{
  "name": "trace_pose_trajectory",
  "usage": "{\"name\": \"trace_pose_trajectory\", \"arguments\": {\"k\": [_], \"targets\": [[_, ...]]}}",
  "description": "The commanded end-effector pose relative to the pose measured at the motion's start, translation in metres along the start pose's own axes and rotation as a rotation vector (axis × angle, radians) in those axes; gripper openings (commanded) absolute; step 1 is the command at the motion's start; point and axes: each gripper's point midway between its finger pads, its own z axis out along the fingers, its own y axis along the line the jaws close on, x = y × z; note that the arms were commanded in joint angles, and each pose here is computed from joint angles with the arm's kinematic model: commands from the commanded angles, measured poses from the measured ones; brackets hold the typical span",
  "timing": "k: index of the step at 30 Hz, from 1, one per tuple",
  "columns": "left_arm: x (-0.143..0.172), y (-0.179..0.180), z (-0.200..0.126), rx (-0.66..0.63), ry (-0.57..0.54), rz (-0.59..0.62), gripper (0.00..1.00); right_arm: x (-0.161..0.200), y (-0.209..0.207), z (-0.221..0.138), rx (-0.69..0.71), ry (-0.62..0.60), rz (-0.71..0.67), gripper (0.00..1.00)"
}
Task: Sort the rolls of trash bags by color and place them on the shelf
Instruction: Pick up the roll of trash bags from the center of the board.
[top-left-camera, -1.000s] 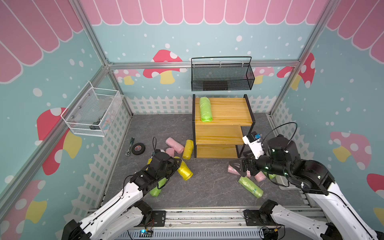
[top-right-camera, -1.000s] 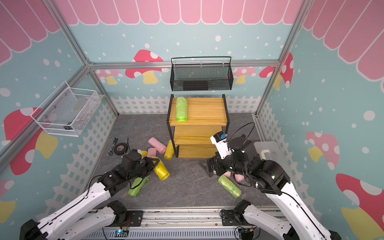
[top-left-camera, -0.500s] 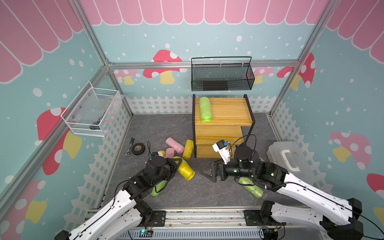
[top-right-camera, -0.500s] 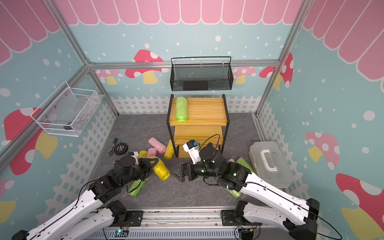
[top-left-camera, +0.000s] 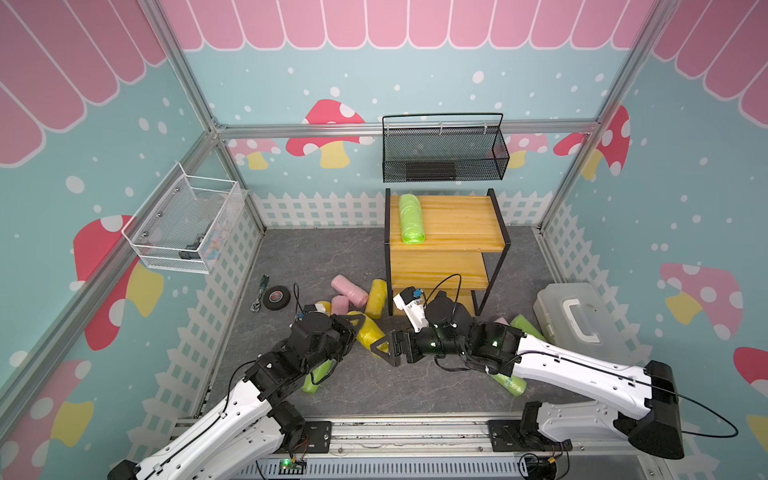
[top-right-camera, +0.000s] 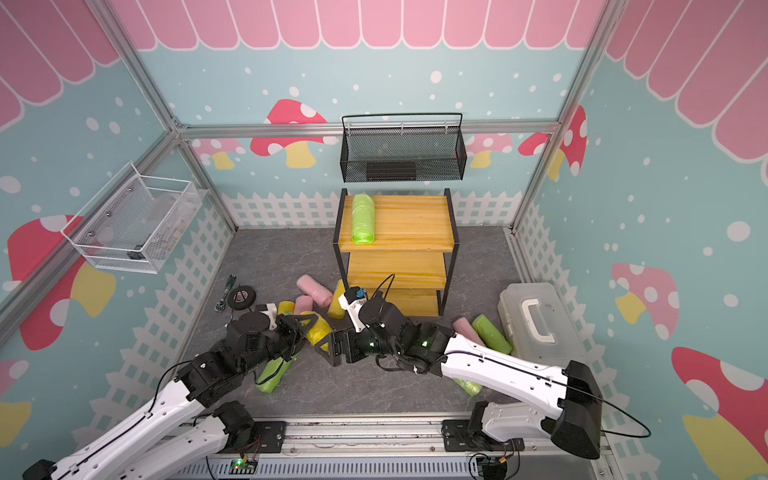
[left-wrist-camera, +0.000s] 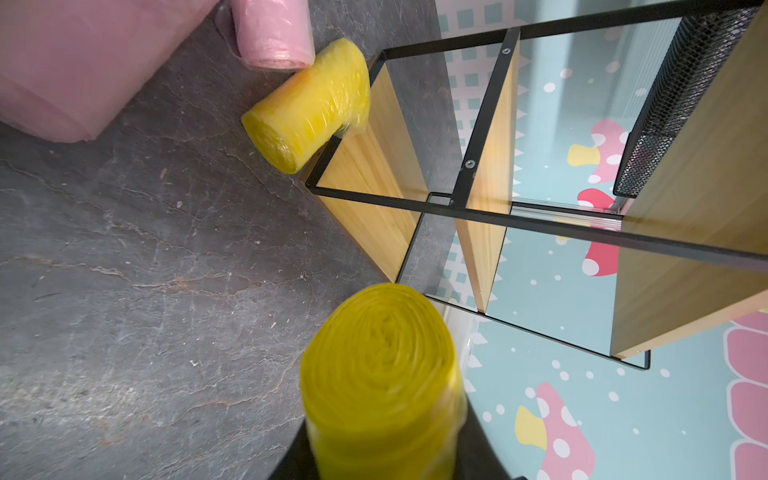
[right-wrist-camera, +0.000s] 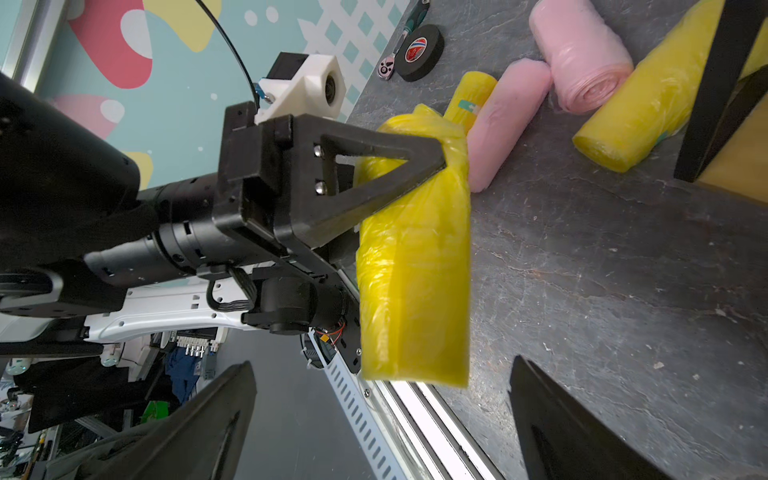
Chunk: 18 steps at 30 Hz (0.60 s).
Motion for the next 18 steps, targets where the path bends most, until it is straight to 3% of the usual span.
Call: {"name": "trace_pose_trajectory", "arguments": {"k": [1, 13, 18], "targets": [[-0.001, -0.026, -0.008, 0.085, -0.005, -0.021, 0.00, -0.009, 0.003, 0.009, -0.005, -0.036, 0.017, 0.97], [-0.001, -0.026, -0.010, 0.103, -0.006, -0.044, 0.00, -0.009, -0.001, 0.026, 0.007, -0.030, 0.047, 0.65], [-0.001, -0.025, -0.008, 0.106, -0.005, -0.048, 0.00, -0.007, -0.004, 0.032, 0.014, -0.021, 0.063, 0.59]]}}
